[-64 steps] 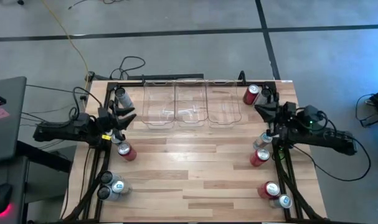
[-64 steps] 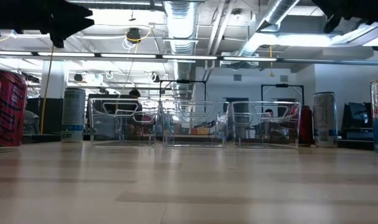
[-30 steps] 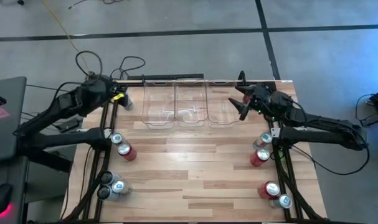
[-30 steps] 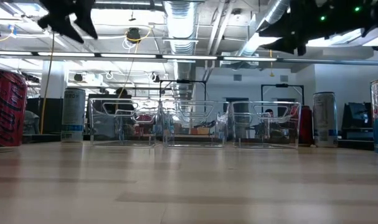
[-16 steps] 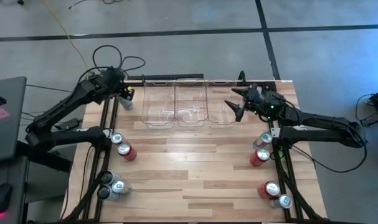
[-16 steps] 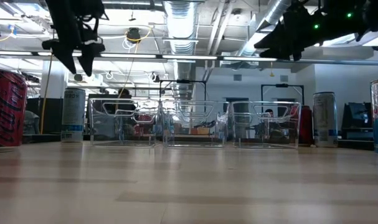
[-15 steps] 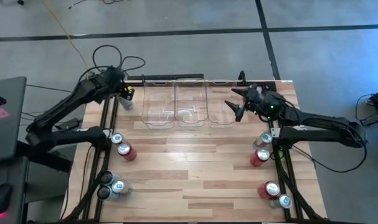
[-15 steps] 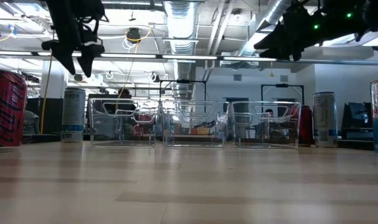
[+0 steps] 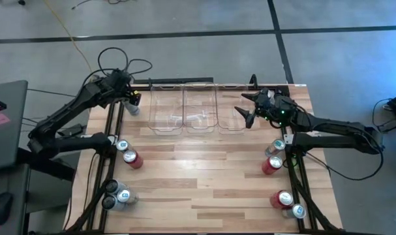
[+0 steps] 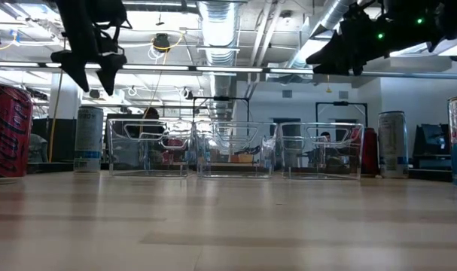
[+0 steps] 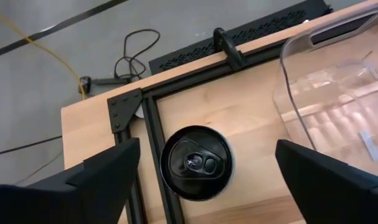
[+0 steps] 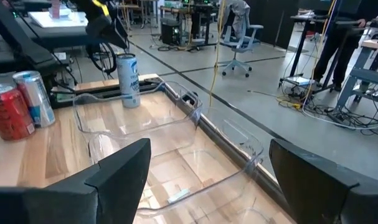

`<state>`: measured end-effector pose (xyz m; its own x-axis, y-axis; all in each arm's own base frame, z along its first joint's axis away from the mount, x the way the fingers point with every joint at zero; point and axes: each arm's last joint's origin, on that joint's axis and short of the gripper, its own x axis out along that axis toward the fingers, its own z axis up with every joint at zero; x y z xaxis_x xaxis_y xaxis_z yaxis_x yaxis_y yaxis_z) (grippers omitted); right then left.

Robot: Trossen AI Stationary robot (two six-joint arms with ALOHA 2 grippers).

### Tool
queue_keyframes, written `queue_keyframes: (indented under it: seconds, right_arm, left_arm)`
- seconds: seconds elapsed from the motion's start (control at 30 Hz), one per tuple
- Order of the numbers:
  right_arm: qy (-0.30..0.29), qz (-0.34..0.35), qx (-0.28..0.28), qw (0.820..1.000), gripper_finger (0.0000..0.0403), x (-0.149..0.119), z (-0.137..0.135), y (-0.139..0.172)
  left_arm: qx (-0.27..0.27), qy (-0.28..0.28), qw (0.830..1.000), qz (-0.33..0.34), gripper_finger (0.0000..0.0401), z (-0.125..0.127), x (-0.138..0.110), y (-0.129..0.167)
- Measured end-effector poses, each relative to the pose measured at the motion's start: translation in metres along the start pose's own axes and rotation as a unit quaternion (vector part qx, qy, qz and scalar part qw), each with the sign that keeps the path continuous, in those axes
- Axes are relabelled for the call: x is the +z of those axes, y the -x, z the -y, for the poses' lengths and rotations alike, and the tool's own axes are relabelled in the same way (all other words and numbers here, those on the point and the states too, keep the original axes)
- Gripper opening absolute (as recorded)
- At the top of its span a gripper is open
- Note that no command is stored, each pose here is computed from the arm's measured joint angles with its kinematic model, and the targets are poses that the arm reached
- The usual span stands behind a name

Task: Sort soda cans
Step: Put the white-blue soda can into the left transparent bin

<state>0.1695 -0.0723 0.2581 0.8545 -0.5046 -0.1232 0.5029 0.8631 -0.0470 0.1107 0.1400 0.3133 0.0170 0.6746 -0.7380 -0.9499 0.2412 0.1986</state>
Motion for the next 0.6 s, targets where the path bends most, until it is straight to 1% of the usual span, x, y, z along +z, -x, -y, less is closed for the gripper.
queue_keyframes:
  seconds: [0.17, 0.43, 0.6]
  right_arm:
    - [0.001, -0.001, 0.007, 1.0, 0.035, 0.0, -0.003, 0.0]
    - [0.004, -0.013, 0.02, 1.0, 0.035, -0.003, -0.007, 0.001]
    - [0.007, -0.031, 0.021, 0.999, 0.035, -0.006, -0.007, 0.001]
  left_arm:
    - [0.01, 0.006, 1.0, -0.013, 0.0398, 0.004, 0.002, -0.008]
    - [0.033, 0.017, 0.998, -0.056, 0.0399, 0.012, 0.003, -0.028]
    - [0.052, 0.015, 0.996, -0.064, 0.0399, 0.013, 0.003, -0.033]
